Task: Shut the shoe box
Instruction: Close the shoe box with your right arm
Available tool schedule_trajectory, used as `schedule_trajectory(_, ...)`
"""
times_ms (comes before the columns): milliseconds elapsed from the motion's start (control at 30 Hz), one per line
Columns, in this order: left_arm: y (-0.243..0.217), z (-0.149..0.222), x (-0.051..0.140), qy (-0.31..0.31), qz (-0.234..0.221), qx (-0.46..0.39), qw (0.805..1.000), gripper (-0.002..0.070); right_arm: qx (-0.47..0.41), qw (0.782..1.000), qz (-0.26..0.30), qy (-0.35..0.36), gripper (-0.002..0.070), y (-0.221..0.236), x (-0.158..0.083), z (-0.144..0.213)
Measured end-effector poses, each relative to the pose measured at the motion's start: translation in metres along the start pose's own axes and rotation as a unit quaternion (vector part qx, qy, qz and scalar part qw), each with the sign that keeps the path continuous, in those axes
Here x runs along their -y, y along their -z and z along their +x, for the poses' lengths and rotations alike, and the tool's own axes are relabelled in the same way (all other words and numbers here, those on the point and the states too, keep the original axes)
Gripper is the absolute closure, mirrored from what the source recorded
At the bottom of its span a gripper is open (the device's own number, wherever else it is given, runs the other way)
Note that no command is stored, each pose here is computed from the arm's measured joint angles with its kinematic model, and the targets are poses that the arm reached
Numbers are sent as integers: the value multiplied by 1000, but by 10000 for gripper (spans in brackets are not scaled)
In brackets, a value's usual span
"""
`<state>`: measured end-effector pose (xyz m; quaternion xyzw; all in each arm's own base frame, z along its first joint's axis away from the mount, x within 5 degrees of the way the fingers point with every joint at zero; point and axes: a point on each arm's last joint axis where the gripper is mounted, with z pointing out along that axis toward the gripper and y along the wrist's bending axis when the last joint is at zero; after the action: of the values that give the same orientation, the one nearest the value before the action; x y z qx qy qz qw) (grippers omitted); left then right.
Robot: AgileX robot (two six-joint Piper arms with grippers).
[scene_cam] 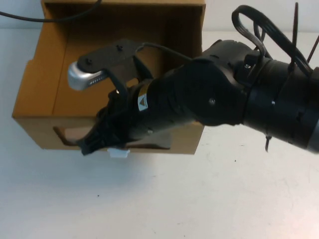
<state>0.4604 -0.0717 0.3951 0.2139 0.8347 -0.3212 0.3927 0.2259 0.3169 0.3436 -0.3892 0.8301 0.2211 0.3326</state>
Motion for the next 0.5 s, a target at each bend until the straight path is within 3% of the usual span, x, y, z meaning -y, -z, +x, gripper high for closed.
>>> schedule_trajectory(233,0,0,0,0,0,0,1000,680,39,999,34,-18,687,-9,35,-28)
schedule_trajectory(500,0,0,0,0,0,0,1000,680,81,996,23,-33,687,-24,67,-55)
